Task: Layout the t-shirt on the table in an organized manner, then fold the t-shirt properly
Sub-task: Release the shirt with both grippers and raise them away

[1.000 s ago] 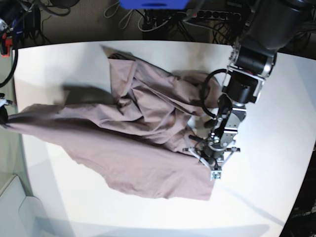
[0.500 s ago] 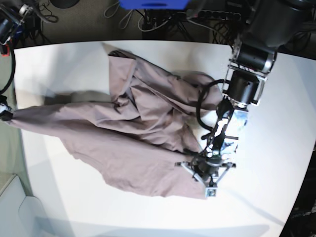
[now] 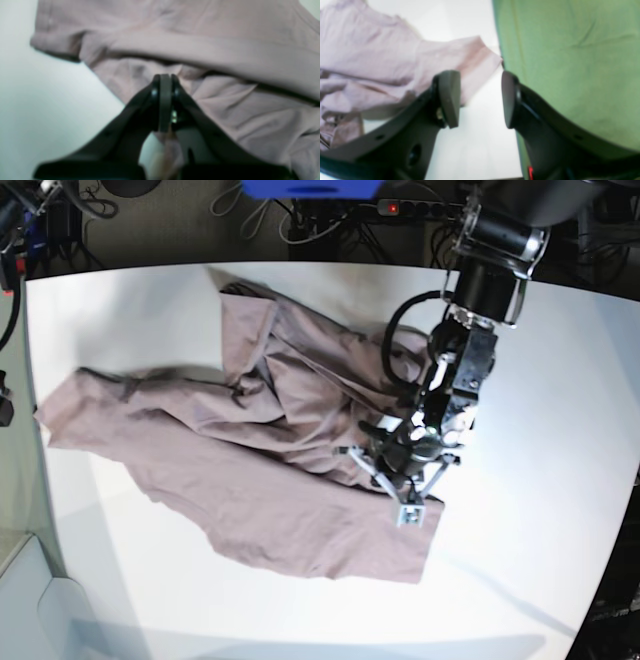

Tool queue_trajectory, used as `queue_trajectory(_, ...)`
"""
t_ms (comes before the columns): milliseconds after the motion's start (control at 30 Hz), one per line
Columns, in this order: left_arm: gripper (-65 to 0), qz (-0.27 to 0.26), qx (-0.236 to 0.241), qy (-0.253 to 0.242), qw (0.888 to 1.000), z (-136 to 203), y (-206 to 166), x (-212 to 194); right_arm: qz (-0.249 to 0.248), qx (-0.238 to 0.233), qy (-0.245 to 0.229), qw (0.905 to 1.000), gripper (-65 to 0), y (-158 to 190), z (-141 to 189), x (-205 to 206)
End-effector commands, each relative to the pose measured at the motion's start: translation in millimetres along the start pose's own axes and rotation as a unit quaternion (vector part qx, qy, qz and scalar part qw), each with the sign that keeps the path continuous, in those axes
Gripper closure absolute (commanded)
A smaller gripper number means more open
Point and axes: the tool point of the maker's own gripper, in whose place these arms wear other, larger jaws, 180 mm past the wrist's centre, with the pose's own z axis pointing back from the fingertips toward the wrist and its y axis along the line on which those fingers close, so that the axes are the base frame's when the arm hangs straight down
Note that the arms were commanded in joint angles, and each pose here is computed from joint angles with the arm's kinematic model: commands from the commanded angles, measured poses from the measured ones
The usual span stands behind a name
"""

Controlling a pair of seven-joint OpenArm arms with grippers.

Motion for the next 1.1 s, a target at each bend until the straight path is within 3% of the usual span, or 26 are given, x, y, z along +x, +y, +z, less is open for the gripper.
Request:
queue_trajectory(0, -0.2, 0.005, 0.010, -0.029, 1.000, 0.4, 8.3, 23.0, 0.017, 0.004, -0.026, 0.9995, -27.9, 6.3, 7.4, 13.6)
queue_trajectory(267, -0.2, 0.014, 0.059, -0.023, 0.998, -34.1, 50.0, 7.0, 0.018, 0.073, -0.004, 0.9972, -28.5, 84.8, 3.1, -38.0)
queue_trajectory(567, -0.2, 0.017, 0.075, -0.047, 0.996, -41.3, 65.2, 43.3, 0.009, 0.205, 0.062, 0.9767, -28.5, 195.8, -12.0, -99.3)
queue_trajectory(633, -0.2, 0.011, 0.062, -0.072, 0.995, -32.2, 54.8, 65.0, 0.007, 0.221, 0.069, 0.9729, -28.5, 210.0, -12.8, -104.7)
queue_trajectory(833, -0.2, 0.040, 0.016, -0.084, 0.996, 18.4, 41.2, 76.4, -0.003, 0.252, 0.083, 0.9643, -33.0, 234.2, -19.9, -114.4)
queue_trajectory(933, -0.2, 0.049, 0.013, -0.095, 0.994, 49.2, 57.7, 73.7, -0.008, 0.265, 0.099, 0.9592, -33.3, 242.4, -27.6, -122.1)
queue_trajectory(1067, -0.2, 0.046, 0.046, -0.076, 0.995, 88.3, 104.5, 43.0, -0.018, 0.280, 0.126, 0.9515, -33.2, 252.6, -36.5, -136.9)
